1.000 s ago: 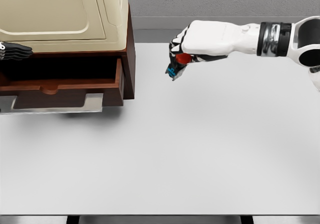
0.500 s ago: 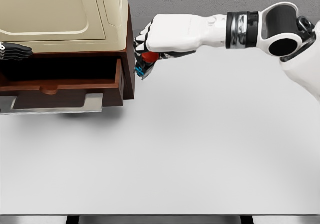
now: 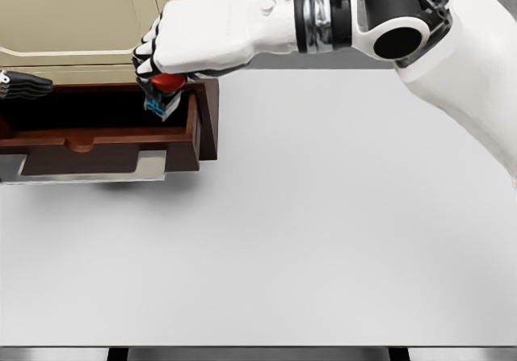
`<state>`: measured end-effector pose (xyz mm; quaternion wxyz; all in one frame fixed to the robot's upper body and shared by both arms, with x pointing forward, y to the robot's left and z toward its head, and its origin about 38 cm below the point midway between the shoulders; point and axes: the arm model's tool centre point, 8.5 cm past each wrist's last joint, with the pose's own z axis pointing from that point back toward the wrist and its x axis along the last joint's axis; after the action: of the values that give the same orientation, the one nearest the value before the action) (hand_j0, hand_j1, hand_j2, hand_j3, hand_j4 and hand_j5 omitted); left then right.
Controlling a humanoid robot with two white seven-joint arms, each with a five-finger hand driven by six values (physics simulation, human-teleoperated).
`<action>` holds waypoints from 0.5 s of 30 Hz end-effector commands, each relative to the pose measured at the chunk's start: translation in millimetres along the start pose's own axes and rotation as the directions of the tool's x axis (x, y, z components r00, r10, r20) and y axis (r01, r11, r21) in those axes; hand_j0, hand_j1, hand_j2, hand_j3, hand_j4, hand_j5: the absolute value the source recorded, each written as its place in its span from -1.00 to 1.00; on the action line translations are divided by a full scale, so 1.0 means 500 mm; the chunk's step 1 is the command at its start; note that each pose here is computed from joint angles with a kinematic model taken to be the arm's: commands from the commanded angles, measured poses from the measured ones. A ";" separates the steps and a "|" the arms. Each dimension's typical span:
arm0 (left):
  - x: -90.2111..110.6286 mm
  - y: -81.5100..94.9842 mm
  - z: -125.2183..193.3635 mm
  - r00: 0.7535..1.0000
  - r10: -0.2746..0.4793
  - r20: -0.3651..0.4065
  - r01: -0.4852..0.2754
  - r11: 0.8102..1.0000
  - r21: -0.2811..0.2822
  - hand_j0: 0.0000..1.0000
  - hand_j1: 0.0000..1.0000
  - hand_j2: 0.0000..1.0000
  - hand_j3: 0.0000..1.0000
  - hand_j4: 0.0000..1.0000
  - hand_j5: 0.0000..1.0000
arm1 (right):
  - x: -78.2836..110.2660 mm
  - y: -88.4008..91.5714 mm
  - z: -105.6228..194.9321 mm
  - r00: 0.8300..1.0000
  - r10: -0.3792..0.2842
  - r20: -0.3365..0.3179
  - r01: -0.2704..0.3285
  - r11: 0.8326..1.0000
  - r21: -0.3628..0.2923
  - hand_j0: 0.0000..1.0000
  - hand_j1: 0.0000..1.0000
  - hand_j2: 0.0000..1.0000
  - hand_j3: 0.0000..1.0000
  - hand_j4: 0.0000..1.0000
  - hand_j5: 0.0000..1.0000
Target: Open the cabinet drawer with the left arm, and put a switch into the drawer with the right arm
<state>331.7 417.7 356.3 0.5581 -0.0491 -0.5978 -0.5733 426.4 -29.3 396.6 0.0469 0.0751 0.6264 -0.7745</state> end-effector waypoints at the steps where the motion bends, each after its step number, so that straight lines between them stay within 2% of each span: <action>1: -0.001 0.000 0.000 1.000 0.000 -0.003 0.000 1.000 0.000 1.00 1.00 1.00 1.00 1.00 1.00 | -0.009 0.019 -0.043 0.999 -0.050 0.014 0.050 0.999 0.009 -0.29 -0.29 -0.29 -0.29 -0.29 -0.29; 6: -0.003 -0.003 -0.001 1.000 -0.013 -0.011 0.013 1.000 -0.008 1.00 1.00 1.00 1.00 1.00 1.00 | -0.054 0.043 -0.095 0.992 -0.126 -0.022 0.127 0.991 0.032 -0.30 -0.30 -0.30 -0.30 -0.30 -0.30; 11: -0.004 -0.003 -0.001 1.000 -0.014 -0.013 0.014 1.000 -0.010 1.00 1.00 1.00 1.00 1.00 1.00 | -0.054 0.054 -0.124 0.993 -0.117 -0.027 0.118 0.991 0.058 -0.28 -0.28 -0.28 -0.28 -0.28 -0.28; 15: -0.005 -0.005 -0.001 1.000 -0.019 -0.018 0.019 1.000 -0.014 1.00 1.00 1.00 1.00 1.00 1.00 | -0.058 0.070 -0.144 0.990 -0.136 -0.032 0.138 0.987 0.080 -0.23 -0.23 -0.23 -0.23 -0.23 -0.23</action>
<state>331.4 417.7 352.4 0.5564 -0.0414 -0.5889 -0.5848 462.9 29.4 359.1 -0.0103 0.0479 0.6016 -0.7973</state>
